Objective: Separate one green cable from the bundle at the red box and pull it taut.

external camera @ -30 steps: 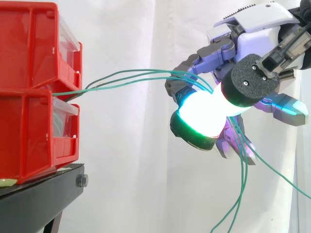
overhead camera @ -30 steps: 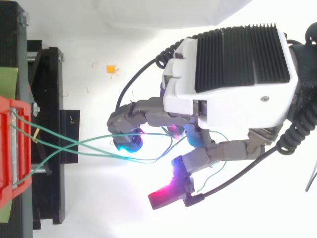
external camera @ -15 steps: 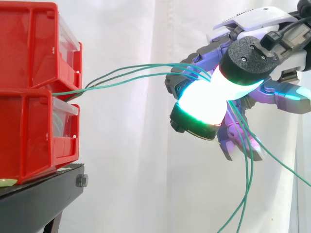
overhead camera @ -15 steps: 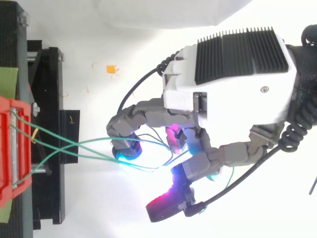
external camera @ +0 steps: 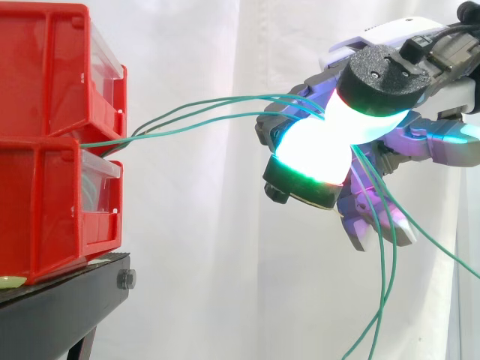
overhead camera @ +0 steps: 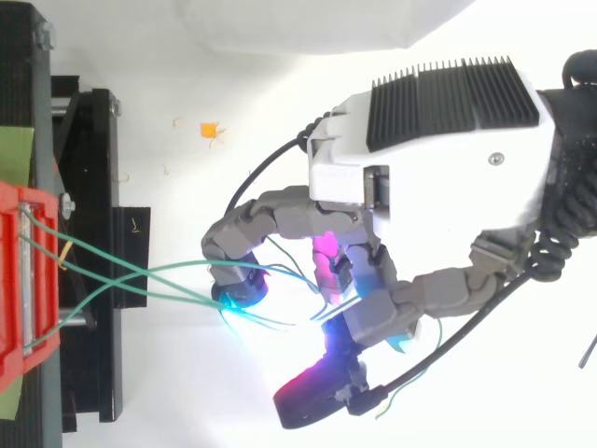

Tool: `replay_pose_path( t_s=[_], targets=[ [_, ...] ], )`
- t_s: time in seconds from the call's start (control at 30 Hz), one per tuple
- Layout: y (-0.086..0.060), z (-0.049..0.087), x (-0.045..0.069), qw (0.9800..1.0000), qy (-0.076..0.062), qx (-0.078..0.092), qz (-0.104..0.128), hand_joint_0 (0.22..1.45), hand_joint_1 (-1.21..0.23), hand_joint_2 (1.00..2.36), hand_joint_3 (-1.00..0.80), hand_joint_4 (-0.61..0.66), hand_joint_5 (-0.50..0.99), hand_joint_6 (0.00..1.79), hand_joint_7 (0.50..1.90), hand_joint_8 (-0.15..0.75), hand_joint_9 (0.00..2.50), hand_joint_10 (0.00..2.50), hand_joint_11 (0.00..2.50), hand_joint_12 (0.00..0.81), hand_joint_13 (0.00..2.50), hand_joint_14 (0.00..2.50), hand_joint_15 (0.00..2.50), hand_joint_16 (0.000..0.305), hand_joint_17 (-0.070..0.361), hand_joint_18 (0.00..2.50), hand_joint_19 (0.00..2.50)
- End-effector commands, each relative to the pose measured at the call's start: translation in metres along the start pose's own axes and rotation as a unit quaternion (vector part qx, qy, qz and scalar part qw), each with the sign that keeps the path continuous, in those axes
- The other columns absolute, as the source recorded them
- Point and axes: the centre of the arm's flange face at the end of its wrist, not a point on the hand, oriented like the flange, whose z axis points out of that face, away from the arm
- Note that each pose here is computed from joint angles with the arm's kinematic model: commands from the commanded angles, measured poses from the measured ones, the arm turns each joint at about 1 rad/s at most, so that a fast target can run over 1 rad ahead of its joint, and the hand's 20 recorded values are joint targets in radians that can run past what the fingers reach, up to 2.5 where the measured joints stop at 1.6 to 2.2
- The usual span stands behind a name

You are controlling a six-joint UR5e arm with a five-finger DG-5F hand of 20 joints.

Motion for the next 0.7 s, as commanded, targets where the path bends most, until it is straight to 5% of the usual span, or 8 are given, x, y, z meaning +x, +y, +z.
replay_pose_path(
  t_s=[0.0, 0.27, 0.4, 0.67],
  targets=[
    [-0.0004, 0.0, 0.0003, 1.0, 0.001, 0.001, 0.008, 0.71, -0.71, 1.01, -0.33, 0.07, 0.12, 0.5, 1.32, 0.221, 1.81, 0.01, 0.24, 0.412, 1.18, 0.02, 0.54, 0.044, 0.098, 0.83, 0.6],
    [0.0015, -0.0002, 0.0009, 1.0, 0.002, -0.002, 0.009, 0.65, -0.71, 1.01, -0.39, 0.1, 0.12, 0.5, 1.32, 0.213, 1.81, 0.01, 0.26, 0.41, 1.19, 0.02, 0.54, 0.045, 0.102, 0.83, 0.62],
    [0.0007, -0.0007, 0.0004, 1.0, 0.004, -0.002, 0.009, 0.52, -0.63, 1.0, -0.5, 0.11, 0.12, 0.5, 1.31, 0.232, 1.81, 0.01, 0.25, 0.433, 1.21, 0.01, 0.54, 0.052, 0.117, 0.88, 0.62],
    [0.0, -0.0003, 0.0026, 0.9999, 0.011, -0.003, 0.009, 0.44, -0.51, 1.0, -0.5, 0.13, 0.11, 0.5, 1.29, 0.258, 1.83, 0.01, 0.22, 0.469, 1.25, 0.02, 0.51, 0.061, 0.137, 0.95, 0.57]
  ],
)
